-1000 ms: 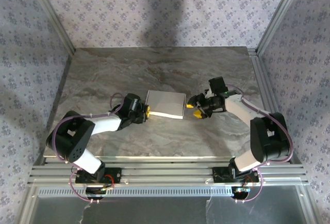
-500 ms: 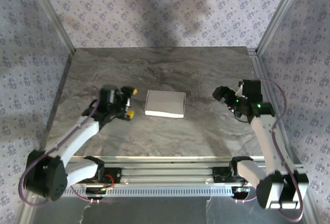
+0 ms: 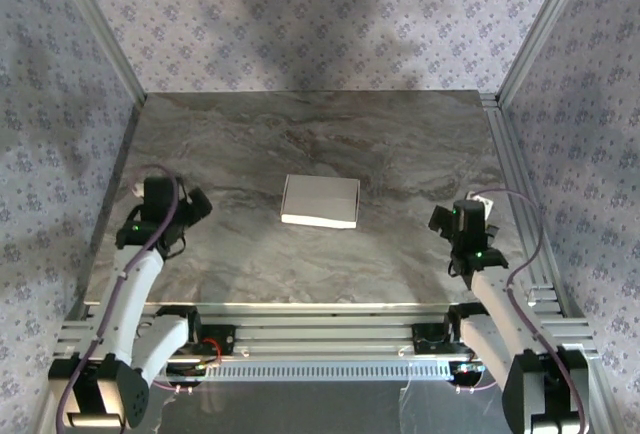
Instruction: Fold the paper box
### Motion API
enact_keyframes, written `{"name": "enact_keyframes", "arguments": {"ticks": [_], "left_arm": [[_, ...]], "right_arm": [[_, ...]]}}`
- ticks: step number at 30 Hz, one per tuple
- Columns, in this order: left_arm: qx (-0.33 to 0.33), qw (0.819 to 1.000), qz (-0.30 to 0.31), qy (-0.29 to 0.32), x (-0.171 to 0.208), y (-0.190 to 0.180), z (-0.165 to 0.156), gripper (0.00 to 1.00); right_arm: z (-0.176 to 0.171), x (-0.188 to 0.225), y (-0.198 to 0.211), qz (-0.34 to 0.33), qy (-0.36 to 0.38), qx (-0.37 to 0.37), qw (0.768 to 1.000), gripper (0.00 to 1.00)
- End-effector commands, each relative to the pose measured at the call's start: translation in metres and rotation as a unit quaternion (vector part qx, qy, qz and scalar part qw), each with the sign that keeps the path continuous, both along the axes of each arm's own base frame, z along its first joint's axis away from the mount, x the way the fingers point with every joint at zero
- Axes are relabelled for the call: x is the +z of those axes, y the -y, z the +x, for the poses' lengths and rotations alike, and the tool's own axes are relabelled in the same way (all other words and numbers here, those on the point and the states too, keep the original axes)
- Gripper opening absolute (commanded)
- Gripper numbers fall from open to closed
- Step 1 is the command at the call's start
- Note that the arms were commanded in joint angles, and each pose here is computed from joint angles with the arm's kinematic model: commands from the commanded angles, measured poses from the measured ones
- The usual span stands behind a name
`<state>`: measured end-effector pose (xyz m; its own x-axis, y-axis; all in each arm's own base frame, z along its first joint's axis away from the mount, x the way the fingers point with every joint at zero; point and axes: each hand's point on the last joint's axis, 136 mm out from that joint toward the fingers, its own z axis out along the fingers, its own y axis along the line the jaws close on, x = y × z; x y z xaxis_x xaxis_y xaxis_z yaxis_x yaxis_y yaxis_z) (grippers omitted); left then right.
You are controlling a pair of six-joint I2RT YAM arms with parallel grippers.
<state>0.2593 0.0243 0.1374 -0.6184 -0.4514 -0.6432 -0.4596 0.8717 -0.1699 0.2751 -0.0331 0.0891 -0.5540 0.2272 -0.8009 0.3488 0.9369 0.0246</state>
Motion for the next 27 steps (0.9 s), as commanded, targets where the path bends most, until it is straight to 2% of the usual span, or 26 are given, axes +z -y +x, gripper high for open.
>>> {"name": "enact_keyframes", "arguments": {"ticks": [1, 4, 6, 9, 11, 12, 17, 19, 22, 24, 27], "left_arm": [[-0.057, 0.987, 0.116, 0.091, 0.014, -0.014, 0.023, 1.00], [-0.040, 0.976, 0.139, 0.161, 0.009, -0.020, 0.030, 1.00], [-0.018, 0.972, 0.142, 0.185, 0.004, -0.028, 0.033, 1.00], [-0.020, 0.977, 0.115, 0.177, -0.019, -0.032, 0.043, 1.00], [-0.037, 0.979, 0.103, 0.173, -0.027, -0.028, 0.056, 1.00], [-0.049, 0.978, 0.102, 0.175, -0.028, -0.026, 0.063, 1.00], [-0.060, 0.967, 0.086, 0.231, -0.022, -0.021, 0.097, 1.00], [-0.084, 0.972, 0.084, 0.203, -0.027, -0.018, 0.109, 1.00], [-0.113, 0.964, 0.105, 0.215, -0.022, -0.013, 0.115, 1.00], [-0.115, 0.961, 0.115, 0.223, -0.021, -0.015, 0.116, 1.00], [-0.100, 0.955, 0.125, 0.249, -0.026, -0.022, 0.118, 1.00]], "right_arm": [[0.037, 0.035, 0.000, -0.047, 0.110, 0.029, 0.992, 1.00], [0.051, 0.026, -0.006, -0.046, 0.113, 0.054, 0.991, 1.00], [0.065, 0.027, -0.013, -0.044, 0.126, 0.083, 0.988, 1.00], [0.088, 0.024, -0.025, -0.044, 0.126, 0.122, 0.984, 0.99], [0.100, 0.017, -0.028, -0.034, 0.093, 0.141, 0.985, 1.00], [0.101, 0.014, -0.028, -0.031, 0.081, 0.145, 0.986, 1.00], [0.092, 0.020, -0.033, -0.028, 0.112, 0.167, 0.979, 1.00], [0.089, 0.022, -0.032, -0.033, 0.115, 0.165, 0.979, 1.00], [0.099, 0.024, -0.044, -0.055, 0.107, 0.209, 0.971, 1.00], [0.110, 0.024, -0.035, -0.067, 0.113, 0.197, 0.971, 1.00], [0.117, 0.006, -0.015, -0.040, 0.110, 0.162, 0.980, 1.00]]}}
